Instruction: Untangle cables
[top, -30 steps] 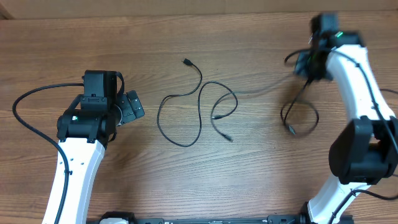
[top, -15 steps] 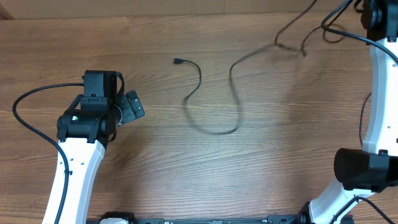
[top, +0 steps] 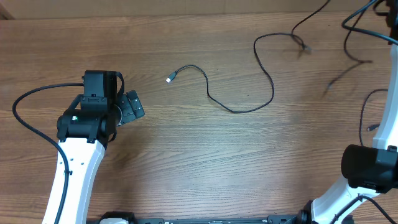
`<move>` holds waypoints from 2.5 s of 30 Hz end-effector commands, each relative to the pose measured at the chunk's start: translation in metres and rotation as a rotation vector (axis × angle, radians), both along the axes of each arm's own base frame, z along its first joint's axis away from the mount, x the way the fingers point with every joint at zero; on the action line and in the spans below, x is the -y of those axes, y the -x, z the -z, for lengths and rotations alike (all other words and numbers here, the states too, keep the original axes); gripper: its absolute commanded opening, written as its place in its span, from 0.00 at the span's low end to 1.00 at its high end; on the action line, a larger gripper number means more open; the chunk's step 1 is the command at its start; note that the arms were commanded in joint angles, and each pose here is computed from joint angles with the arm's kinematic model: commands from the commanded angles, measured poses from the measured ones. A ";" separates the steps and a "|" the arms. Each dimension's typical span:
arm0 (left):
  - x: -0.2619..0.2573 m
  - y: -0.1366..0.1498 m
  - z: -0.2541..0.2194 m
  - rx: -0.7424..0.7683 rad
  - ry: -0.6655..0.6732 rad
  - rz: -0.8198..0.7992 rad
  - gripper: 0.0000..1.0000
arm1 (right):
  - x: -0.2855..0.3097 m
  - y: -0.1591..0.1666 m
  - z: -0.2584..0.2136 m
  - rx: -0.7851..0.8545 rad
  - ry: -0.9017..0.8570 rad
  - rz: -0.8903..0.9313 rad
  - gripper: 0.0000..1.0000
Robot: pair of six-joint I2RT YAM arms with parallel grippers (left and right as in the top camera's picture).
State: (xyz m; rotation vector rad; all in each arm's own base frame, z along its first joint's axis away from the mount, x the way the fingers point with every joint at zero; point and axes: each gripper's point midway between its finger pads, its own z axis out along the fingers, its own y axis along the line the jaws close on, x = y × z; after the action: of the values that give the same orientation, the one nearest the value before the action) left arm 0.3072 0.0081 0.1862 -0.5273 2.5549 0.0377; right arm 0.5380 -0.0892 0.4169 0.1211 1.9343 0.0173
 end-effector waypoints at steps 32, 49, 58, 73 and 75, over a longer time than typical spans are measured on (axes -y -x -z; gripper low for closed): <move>-0.001 0.000 0.002 -0.004 0.011 -0.018 0.99 | -0.088 0.134 -0.029 -0.188 -0.321 -0.200 0.04; -0.001 0.000 0.002 -0.004 0.011 -0.018 1.00 | -0.139 0.189 -0.015 -0.357 -0.425 -0.348 0.04; -0.001 0.000 0.002 -0.004 0.011 -0.018 1.00 | -0.245 0.234 -0.001 -0.506 -0.369 -0.637 0.04; -0.001 0.000 0.002 -0.004 0.011 -0.018 0.99 | -0.231 0.198 -0.008 -0.353 -0.145 -0.420 0.04; -0.001 0.000 0.002 -0.004 0.011 -0.018 0.99 | -0.190 0.175 -0.017 -0.271 -0.073 -0.231 0.04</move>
State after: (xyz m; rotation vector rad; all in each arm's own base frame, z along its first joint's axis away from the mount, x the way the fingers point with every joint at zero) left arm 0.3071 0.0081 0.1861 -0.5273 2.5557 0.0380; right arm 0.3306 0.1688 0.4249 -0.2999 2.2836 0.6097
